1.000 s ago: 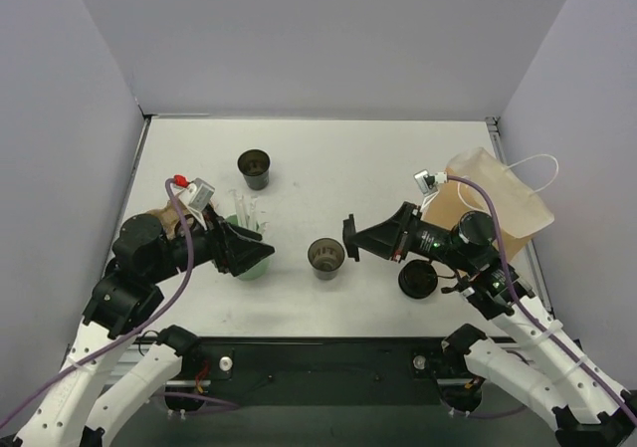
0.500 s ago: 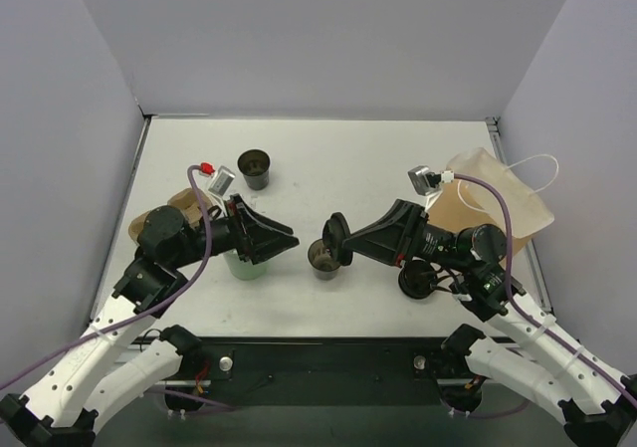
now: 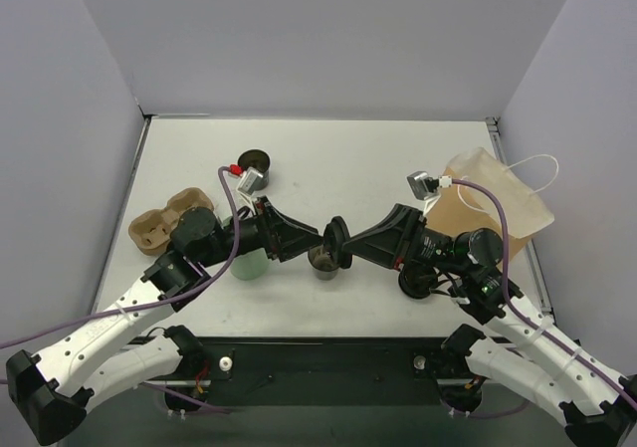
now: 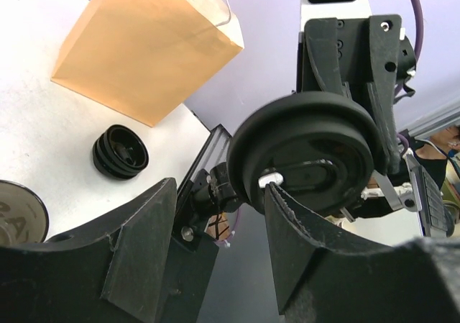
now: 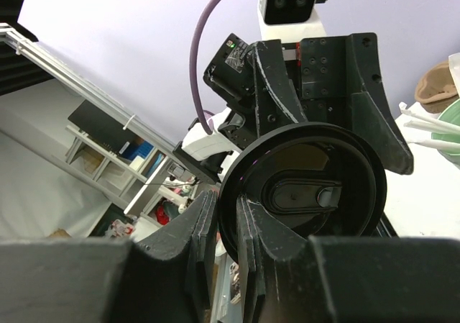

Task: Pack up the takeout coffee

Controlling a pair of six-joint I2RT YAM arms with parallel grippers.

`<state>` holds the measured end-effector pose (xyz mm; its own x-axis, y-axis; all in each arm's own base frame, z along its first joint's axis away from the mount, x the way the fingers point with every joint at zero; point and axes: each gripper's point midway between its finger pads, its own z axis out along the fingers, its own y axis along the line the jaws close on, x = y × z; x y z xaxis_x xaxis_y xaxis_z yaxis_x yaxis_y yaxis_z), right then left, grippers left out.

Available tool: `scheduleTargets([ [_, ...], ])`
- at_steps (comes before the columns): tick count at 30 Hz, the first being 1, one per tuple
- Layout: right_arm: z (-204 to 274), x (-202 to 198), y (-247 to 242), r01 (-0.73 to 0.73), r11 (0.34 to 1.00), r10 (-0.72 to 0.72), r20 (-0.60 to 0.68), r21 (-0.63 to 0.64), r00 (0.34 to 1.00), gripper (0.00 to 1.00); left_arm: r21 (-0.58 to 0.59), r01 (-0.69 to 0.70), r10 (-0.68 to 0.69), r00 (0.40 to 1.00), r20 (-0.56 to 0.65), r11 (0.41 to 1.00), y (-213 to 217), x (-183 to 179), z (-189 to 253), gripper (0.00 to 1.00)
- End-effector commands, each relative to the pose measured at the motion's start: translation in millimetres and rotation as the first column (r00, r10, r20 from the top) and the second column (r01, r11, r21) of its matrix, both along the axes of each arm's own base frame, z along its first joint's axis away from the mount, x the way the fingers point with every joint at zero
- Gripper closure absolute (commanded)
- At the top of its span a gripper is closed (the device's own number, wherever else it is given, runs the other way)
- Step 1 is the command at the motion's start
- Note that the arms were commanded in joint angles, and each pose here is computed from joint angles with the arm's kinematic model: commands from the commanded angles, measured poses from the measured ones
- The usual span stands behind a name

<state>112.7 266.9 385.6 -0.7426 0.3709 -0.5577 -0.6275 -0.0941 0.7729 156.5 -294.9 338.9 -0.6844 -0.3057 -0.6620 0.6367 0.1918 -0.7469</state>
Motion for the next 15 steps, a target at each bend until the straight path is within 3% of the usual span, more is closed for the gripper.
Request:
scheduleTargets([
  [1,25.4,-10.9,-7.5,-0.009,0.996,-0.001,0.106,0.090,0.994,0.84,-0.071,-0.001,0.005,0.999,0.049,0.997,-7.0,2.5,19.7,0.39],
  [10,24.6,-9.2,-4.6,-0.015,0.996,0.005,0.110,0.093,0.994,0.84,-0.082,0.035,-0.031,0.998,0.054,0.996,-15.3,-4.3,21.4,0.47],
  [14,21.7,-8.6,-3.9,-0.014,0.996,0.004,0.107,0.088,0.994,0.84,-0.096,0.049,-0.044,0.998,0.053,0.994,-16.2,-8.5,19.8,0.59],
  [15,19.8,-7.2,-3.5,-0.010,0.996,0.001,0.103,0.084,0.995,0.83,-0.104,0.053,-0.048,0.997,0.053,0.993,-15.9,-9.6,22.5,0.68],
])
